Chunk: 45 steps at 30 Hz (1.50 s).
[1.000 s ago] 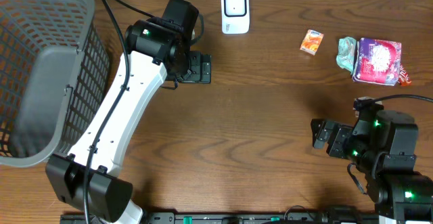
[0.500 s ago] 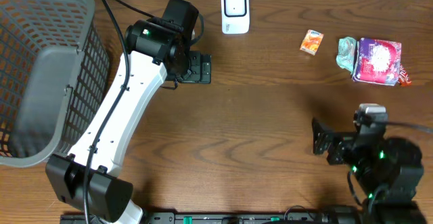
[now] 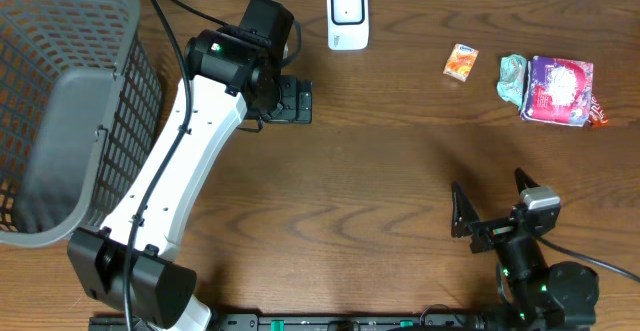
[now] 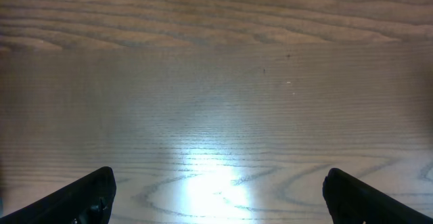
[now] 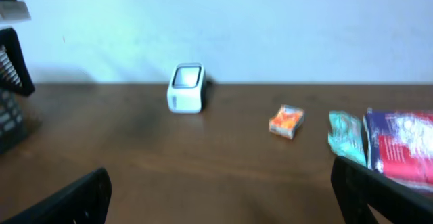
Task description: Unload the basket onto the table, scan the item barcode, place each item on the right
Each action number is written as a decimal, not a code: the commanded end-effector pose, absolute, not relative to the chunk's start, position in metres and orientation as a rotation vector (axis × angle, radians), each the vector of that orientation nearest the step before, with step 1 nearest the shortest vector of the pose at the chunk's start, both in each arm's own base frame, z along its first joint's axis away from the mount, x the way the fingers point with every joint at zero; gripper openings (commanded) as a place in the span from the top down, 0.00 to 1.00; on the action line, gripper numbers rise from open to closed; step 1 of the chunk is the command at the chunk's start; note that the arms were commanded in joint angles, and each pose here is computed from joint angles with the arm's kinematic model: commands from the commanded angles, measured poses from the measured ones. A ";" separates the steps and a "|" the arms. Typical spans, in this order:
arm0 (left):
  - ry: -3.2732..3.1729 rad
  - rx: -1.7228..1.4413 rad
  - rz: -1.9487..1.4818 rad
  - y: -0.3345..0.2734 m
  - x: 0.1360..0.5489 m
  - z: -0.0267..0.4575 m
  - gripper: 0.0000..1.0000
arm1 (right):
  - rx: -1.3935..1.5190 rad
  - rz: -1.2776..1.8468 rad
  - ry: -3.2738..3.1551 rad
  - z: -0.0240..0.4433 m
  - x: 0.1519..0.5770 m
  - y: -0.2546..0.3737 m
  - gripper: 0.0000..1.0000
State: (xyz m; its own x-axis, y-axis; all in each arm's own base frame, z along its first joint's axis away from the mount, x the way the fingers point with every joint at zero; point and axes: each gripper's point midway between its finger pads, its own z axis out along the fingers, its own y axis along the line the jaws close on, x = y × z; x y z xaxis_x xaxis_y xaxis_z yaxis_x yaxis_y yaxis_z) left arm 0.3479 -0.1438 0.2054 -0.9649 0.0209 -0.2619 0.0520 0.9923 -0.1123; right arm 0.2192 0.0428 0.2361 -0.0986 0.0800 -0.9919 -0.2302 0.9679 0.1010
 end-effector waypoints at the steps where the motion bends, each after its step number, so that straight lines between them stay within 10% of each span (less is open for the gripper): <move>1: 2.876 0.072 -0.147 -0.141 0.349 0.203 0.02 | -0.119 0.234 1.622 0.224 0.223 0.040 0.01; 45: 2.876 0.072 -0.147 -0.141 0.349 0.203 0.02 | 0.005 0.055 1.644 0.157 0.246 0.004 0.01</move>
State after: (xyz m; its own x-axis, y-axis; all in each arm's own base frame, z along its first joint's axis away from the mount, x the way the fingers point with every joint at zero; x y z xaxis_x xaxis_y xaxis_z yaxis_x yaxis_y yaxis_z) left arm 0.3479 -0.1438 0.2054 -0.9649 0.0209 -0.2619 0.0520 0.9923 -0.1123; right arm 0.2464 0.0046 0.1572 -0.0740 -0.0008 -0.9973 -0.0343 0.9994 0.0017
